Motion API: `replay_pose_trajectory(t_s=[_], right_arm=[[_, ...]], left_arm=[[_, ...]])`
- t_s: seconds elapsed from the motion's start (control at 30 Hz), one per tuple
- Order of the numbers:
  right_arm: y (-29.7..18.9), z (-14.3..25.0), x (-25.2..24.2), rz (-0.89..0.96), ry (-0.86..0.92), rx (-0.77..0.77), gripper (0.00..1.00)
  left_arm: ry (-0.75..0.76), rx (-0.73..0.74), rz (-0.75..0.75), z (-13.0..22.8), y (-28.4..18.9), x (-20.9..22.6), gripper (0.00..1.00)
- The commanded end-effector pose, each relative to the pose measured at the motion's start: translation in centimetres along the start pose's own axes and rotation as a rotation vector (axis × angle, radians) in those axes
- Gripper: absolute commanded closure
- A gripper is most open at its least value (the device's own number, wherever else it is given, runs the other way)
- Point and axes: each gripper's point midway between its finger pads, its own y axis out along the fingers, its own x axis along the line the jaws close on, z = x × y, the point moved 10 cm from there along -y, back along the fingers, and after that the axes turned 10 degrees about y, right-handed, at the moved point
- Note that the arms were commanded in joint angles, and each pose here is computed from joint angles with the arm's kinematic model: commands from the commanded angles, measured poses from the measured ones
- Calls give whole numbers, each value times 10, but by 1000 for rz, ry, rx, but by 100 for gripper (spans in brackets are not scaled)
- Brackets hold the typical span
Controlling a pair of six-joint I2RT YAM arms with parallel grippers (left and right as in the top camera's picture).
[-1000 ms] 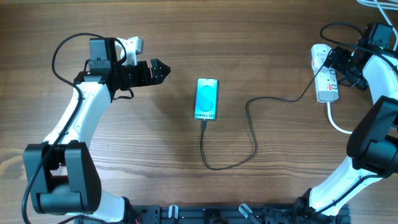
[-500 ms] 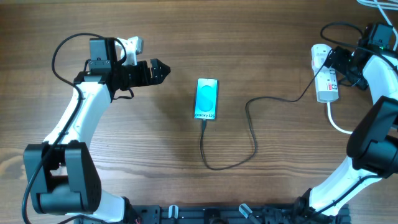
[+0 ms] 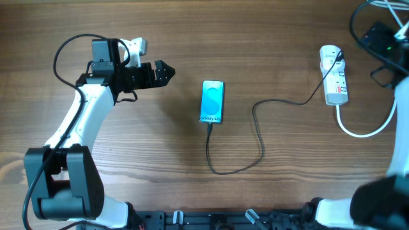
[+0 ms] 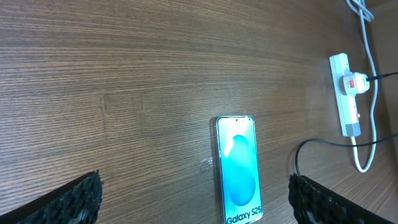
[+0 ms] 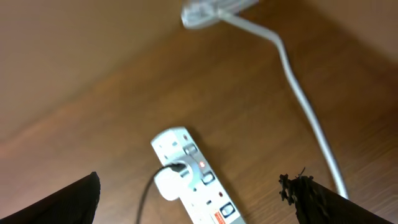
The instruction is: Plug charger to phone and switch on socket
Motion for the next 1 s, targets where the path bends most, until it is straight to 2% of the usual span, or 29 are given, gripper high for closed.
replay_pose_trajectory(t_s=[0.0,0.23,0.4,0.7,0.97], right_arm=[[-26,-9,4,-16,-18,-67,0],[-45,-12,4,-35,-16,-109,0],[-36,10,-3,-15,-24,-49,0],[-27,108,-6,-22,-129,158,0],[-30,168,5,-83,-304,239,0]], left_arm=[[15,-7,-4,-1,-3,-3,0],[15,-7,-4,-1,-3,-3,0],[15,-7,-4,-1,-3,-3,0],[15,-7,-4,-1,-3,-3,0],[15,-7,-4,-1,-3,-3,0]])
